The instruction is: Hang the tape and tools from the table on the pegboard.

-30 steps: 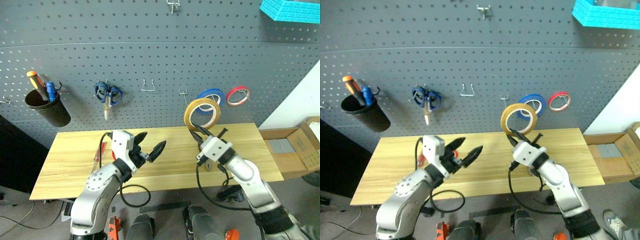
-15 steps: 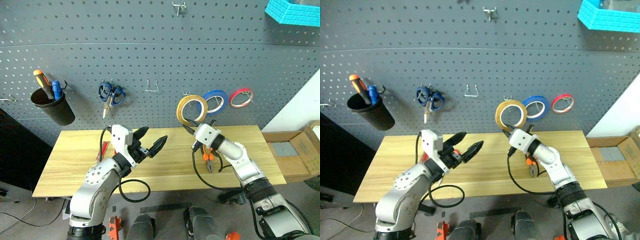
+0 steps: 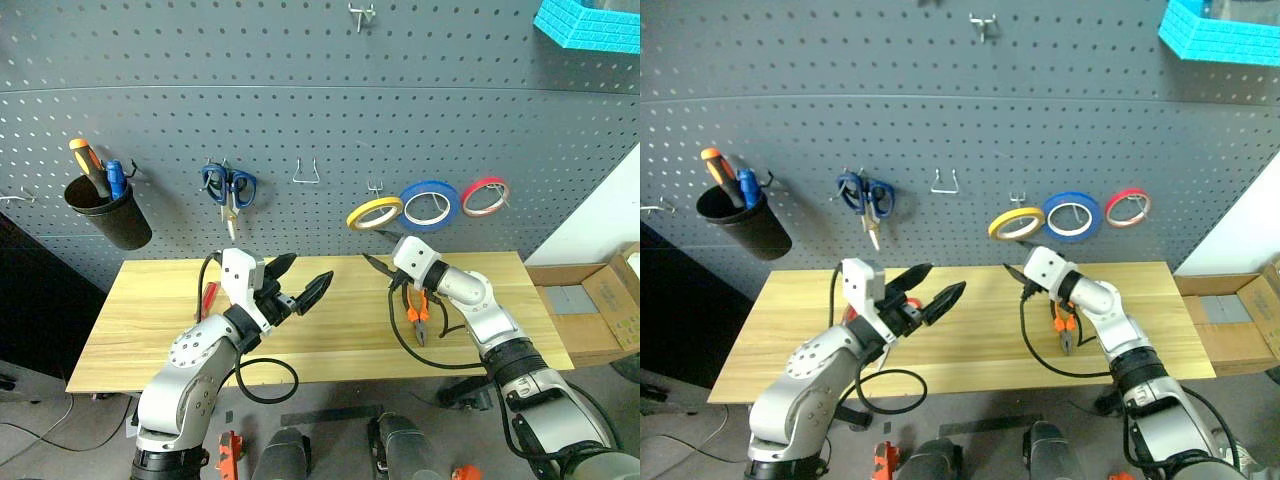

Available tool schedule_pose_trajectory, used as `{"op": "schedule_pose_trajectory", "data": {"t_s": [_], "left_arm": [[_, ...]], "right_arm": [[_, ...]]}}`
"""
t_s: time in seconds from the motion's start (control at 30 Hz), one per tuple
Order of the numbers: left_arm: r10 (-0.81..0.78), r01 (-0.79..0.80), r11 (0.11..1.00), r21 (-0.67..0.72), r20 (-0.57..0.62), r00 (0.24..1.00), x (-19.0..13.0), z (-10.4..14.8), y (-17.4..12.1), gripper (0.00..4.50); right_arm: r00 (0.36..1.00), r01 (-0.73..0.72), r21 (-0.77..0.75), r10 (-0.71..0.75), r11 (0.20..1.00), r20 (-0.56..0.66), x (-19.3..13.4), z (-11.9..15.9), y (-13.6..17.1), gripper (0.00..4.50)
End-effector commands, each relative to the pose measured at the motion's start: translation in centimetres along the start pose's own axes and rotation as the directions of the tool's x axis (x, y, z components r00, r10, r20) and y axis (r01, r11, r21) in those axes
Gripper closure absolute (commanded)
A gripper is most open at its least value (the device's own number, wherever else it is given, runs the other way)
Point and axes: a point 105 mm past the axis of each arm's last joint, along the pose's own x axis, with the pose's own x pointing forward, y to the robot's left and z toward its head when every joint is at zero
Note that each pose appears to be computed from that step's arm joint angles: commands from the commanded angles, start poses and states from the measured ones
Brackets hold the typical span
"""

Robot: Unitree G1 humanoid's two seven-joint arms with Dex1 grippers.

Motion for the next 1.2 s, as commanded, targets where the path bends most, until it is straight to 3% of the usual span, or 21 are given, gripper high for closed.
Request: {"op": "schedule_pose_trajectory", "data": {"t_s": [0.03,0.1,0.27,0.4,0.5,0.7,1.2], "left_arm": [[-0.031,0.03,0.999,0.016,0.036,0.999,-0.2,0.8,-0.8,0.0],[-0.037,0.036,0.999,0.012,0.019,0.999,-0.4,0.3,-0.9,0.0],[-0.103,0.119,0.987,0.109,-0.146,0.984,-2.0,-3.0,-1.0,0.0],[-0.2,0.281,0.926,0.252,-0.303,0.932,-2.8,-5.2,-1.1,0.0],[-0.24,0.346,0.89,0.297,-0.34,0.909,-2.4,-5.4,-0.9,0.0],[-0.295,0.434,0.827,0.358,-0.382,0.876,-1.4,-5.2,-0.3,0.0],[-0.304,0.428,0.843,0.326,-0.368,0.879,-1.6,-6.3,-0.9,0.0]], "right_arm": [[1.0,0.008,0.009,-0.008,1.0,0.011,-1.1,0.5,0.2,0.61],[1.0,0.001,0.033,0.0,0.999,-0.016,-2.1,0.1,1.1,0.03],[0.965,0.116,0.224,-0.056,0.968,-0.258,-5.4,-2.3,2.3,0.03],[0.858,0.311,0.437,-0.052,0.844,-0.511,-7.1,-4.9,2.6,0.03],[0.804,0.413,0.509,-0.039,0.755,-0.594,-7.0,-5.5,2.0,0.03],[0.745,0.483,0.556,0.016,0.677,-0.667,-5.4,-5.6,1.0,0.03],[0.615,0.578,0.535,0.102,0.615,-0.782,-5.0,-9.0,1.4,0.03]]}}
